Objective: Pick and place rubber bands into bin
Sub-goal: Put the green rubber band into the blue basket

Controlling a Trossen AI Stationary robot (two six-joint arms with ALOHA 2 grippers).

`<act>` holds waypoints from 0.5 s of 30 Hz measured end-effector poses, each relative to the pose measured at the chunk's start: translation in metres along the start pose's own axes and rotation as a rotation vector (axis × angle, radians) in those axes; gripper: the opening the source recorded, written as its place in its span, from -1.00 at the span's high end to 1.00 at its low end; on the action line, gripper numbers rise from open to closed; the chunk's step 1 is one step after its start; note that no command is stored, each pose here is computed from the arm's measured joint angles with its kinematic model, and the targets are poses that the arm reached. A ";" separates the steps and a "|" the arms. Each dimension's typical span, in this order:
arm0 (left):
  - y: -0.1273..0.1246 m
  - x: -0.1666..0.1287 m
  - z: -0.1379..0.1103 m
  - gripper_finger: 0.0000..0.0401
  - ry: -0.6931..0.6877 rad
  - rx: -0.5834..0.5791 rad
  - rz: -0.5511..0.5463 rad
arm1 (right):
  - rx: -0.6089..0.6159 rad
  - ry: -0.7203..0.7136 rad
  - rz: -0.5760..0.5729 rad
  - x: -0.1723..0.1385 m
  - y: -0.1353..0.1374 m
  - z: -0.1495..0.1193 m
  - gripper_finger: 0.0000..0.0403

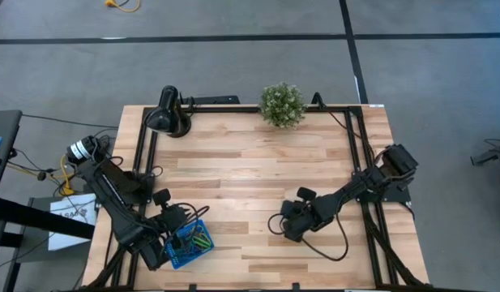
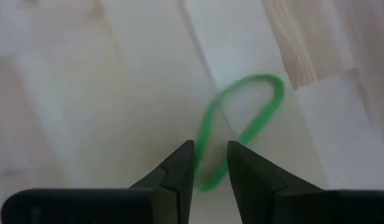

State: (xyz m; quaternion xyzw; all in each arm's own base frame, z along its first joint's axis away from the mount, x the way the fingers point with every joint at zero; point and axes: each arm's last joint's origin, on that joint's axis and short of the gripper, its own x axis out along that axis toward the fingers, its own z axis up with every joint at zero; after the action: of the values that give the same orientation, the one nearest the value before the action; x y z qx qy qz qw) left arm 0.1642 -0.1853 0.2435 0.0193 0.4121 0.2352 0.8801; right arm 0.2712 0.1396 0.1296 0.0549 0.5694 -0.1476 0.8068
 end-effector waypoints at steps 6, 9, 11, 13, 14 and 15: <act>0.000 0.000 0.000 0.82 0.000 -0.001 0.000 | 0.039 0.024 -0.034 0.002 -0.004 -0.001 0.55; 0.000 0.000 0.000 0.82 0.001 -0.001 -0.001 | 0.036 0.022 -0.034 0.002 -0.004 -0.001 0.57; 0.000 0.000 0.000 0.82 0.000 -0.002 -0.001 | 0.038 0.016 -0.024 0.002 -0.003 0.000 0.61; 0.000 0.000 0.000 0.82 0.000 -0.003 -0.002 | 0.045 -0.001 -0.004 0.003 -0.001 0.001 0.67; -0.001 0.000 0.000 0.82 0.000 -0.004 -0.004 | 0.052 -0.015 0.010 0.003 0.000 0.003 0.70; -0.001 0.000 0.000 0.82 0.000 -0.005 -0.005 | 0.059 -0.031 0.026 0.004 0.002 0.004 0.73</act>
State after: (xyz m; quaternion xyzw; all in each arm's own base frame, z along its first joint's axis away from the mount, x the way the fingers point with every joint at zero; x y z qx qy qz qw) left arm 0.1646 -0.1859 0.2434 0.0160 0.4113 0.2340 0.8808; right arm 0.2768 0.1394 0.1277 0.0838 0.5513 -0.1547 0.8155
